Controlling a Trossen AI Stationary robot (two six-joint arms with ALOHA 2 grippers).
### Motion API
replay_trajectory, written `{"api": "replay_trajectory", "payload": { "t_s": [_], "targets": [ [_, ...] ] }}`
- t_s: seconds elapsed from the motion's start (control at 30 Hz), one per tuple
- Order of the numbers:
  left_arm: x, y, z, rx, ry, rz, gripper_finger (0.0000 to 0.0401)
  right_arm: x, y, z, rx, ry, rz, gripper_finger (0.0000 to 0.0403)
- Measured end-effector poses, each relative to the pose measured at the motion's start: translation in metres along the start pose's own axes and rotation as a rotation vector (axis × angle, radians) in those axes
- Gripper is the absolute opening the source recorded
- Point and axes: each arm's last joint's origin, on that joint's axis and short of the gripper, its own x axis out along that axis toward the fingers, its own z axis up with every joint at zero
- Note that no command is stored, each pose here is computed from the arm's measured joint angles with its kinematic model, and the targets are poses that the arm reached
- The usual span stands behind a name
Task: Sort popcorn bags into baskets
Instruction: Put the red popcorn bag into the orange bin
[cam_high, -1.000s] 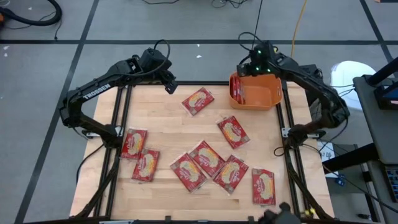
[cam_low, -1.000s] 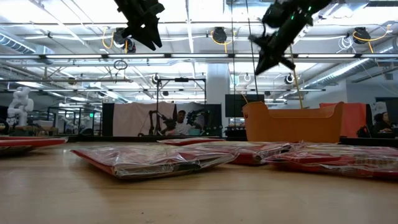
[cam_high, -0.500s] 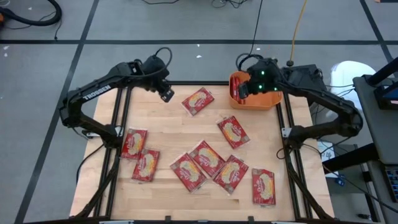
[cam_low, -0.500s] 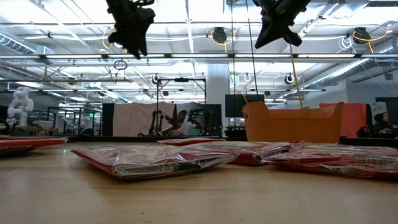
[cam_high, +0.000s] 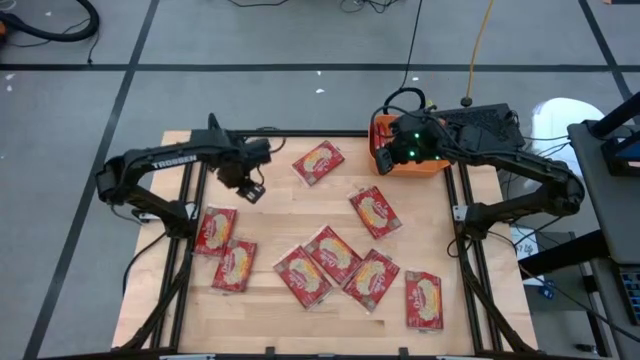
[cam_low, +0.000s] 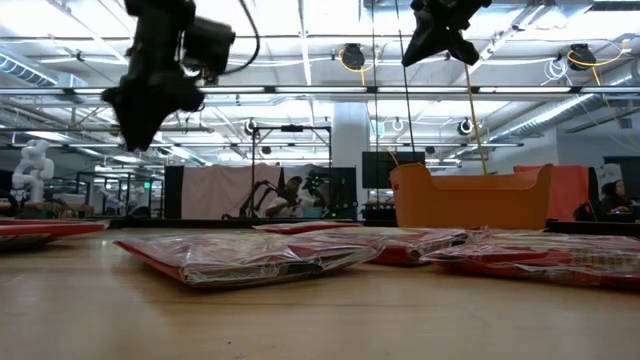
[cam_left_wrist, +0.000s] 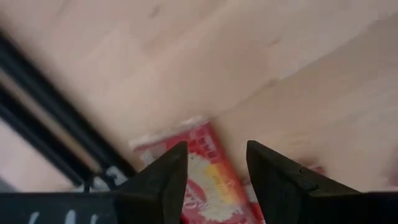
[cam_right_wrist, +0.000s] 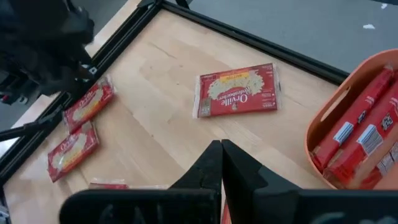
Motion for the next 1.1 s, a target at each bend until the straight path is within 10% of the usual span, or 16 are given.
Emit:
{"api": "replay_trajectory", "payload": {
  "t_s": [0.43,1.1],
  "targets": [
    [0.074,0.01,-0.018,-0.128,0.09,0.071,0.0168,0.0,0.001,0.001,0.007,-0.015,0.008,0.0],
    [0.082,-0.013,-0.029,-0.146,-0.027,0.089,0.0168,0.0,0.001,0.001,-0.025,-0.017,0.009,0.0]
  ]
}}
